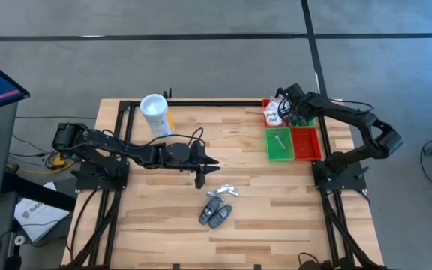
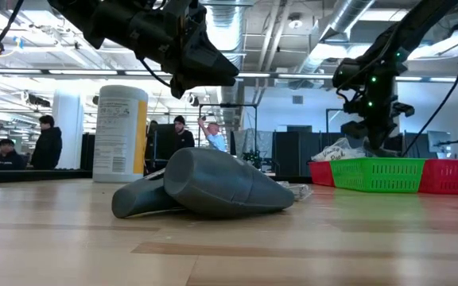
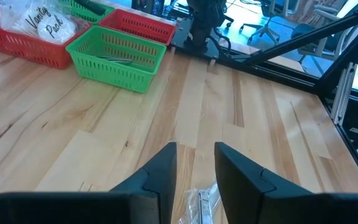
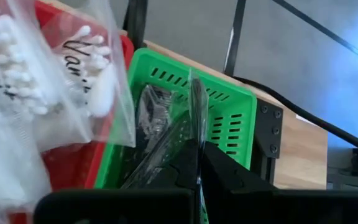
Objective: Pick & Place Travel size toiletries
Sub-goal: Put the black comb into the top green bin, then put the right gray deodorant into the bottom red bin
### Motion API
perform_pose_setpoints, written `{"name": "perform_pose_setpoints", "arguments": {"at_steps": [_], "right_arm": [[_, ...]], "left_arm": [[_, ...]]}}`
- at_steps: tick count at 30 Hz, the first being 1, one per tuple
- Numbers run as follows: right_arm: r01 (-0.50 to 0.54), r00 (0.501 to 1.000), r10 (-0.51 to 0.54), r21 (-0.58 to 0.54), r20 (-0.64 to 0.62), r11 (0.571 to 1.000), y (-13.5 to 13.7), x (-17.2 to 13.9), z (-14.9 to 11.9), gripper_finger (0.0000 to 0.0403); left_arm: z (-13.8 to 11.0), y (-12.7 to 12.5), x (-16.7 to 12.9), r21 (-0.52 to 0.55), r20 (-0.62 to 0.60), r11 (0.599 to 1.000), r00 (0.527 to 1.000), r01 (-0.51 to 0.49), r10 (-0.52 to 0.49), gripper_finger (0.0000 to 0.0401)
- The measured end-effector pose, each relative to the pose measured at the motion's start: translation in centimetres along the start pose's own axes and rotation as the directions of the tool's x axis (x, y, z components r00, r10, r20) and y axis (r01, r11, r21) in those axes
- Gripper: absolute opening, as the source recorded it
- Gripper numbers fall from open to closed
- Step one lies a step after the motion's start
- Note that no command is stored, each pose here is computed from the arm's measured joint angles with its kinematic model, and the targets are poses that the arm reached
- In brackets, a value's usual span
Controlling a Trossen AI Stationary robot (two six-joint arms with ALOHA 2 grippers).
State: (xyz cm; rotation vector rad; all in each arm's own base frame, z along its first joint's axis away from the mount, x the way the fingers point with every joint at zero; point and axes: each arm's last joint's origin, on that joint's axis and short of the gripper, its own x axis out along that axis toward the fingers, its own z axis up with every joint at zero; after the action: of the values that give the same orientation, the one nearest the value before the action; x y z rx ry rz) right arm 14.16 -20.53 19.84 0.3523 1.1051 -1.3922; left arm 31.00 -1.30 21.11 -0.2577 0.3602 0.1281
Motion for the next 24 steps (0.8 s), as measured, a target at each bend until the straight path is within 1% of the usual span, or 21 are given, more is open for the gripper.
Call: {"name": "perform_pose_setpoints", "arguments": {"at_steps": [4,17,24], "right_arm": [[-0.003,1.000,0.003,-0.007,0.000,1.000,0.05,0.00,0.00,0.0011],[-0.001,1.000,0.001,0.012,0.005,1.000,0.05,-0.02,0.05,0.0083],[-0.005,1.000,0.005,0.002,0.015,1.000,0.23,-0.23,0.04,0.0107]], "left_arm": [[0.00,0.00,0.00,0.001,0.000,1.000,1.000,0.000,0.000,0.0102],[-0.01,0.01,0.00,0.002,0.000,1.000,1.000,-0.002,0.002,0.0102],[-0.01,0.01,0.00,0.002,-0.001,1.000,1.000,-0.002,0.002,0.0102]]}}
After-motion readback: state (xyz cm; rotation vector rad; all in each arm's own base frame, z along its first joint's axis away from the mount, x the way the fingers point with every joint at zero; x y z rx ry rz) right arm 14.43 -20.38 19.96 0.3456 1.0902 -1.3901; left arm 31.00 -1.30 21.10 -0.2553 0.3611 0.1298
